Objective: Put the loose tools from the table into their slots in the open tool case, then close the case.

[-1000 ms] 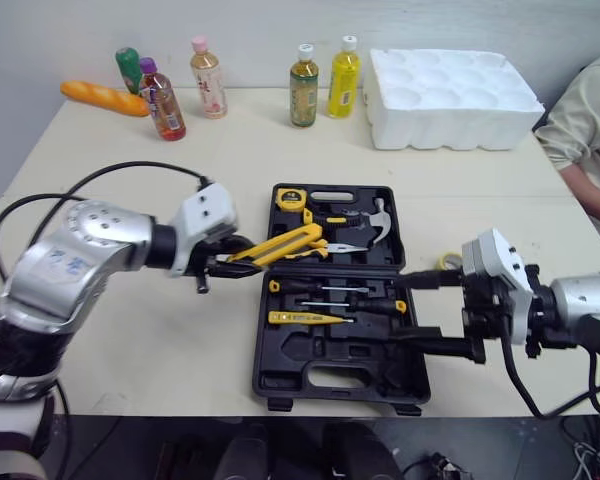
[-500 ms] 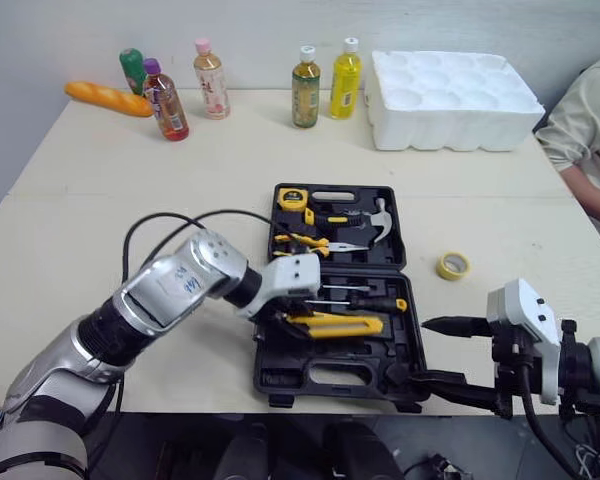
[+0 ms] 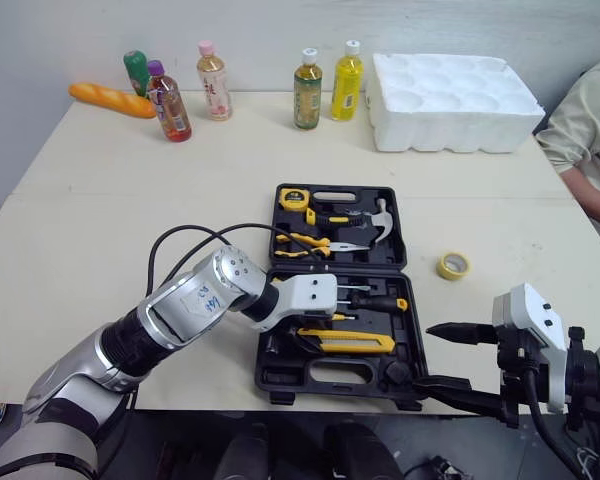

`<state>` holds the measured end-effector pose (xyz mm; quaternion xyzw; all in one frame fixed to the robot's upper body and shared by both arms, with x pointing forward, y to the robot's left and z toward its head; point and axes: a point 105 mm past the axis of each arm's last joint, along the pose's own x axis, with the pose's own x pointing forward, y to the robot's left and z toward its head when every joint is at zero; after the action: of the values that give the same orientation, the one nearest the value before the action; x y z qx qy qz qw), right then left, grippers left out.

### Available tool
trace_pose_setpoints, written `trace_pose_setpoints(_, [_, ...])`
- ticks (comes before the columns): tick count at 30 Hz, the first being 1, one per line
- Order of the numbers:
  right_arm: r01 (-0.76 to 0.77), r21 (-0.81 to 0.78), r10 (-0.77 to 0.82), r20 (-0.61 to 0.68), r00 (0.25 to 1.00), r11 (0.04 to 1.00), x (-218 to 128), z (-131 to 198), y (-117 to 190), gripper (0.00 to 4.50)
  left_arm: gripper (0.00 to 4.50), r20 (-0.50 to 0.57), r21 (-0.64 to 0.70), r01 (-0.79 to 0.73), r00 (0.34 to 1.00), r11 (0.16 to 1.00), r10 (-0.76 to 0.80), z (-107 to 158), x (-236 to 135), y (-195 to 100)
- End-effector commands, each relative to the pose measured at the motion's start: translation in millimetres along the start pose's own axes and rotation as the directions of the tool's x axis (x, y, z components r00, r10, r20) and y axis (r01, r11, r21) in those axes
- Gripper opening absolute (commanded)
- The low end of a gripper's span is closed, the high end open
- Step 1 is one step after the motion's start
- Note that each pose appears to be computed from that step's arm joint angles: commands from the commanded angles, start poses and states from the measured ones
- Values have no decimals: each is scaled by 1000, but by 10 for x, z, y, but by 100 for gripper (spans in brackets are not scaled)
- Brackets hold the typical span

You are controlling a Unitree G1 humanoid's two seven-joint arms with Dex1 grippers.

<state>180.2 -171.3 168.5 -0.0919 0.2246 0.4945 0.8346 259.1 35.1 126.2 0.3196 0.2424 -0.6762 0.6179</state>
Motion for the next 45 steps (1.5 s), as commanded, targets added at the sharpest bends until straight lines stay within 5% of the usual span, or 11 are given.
trace_pose_setpoints(1, [4, -36, -4, 2, 1000, 999, -16, 49, 30, 450, 260, -33, 7, 17, 999, 1000, -17, -80, -60, -58])
trace_pose_setpoints(6, [-15, -24, 15, 16, 1000, 1000, -19, 70, 42, 450, 445, 90, 32, 67, 993, 997, -70, 155, -322, -90])
trace_pose_setpoints(11, [-22, -26, 22, 21, 1000, 999, 3, 72, 37, 450, 445, 297, 78, 72, 950, 994, -92, 150, -232, -80])
trace_pose_setpoints(16, [-23, -30, 24, 28, 999, 999, 5, 94, 23, 450, 246, 391, 239, 1, 915, 971, -97, 96, -142, -53])
trace_pose_setpoints(22, [-20, -43, 21, 22, 1000, 999, 28, 78, 30, 450, 4, 465, 188, -56, 885, 981, -38, 32, -57, 28])
trace_pose_setpoints(29, [-25, -50, 25, 13, 1000, 998, 79, 52, 30, 450, 4, 452, 122, -25, 891, 992, -33, -38, 32, 53])
trace_pose_setpoints(38, [-8, -68, 10, 22, 1000, 998, 114, 67, -3, 450, 4, 219, 148, -29, 976, 989, -5, -407, 246, 84])
trace_pose_setpoints(45, [4, -72, -3, 19, 1000, 997, 112, 42, -19, 450, 4, 182, 157, 20, 982, 987, -49, -445, 342, 15])
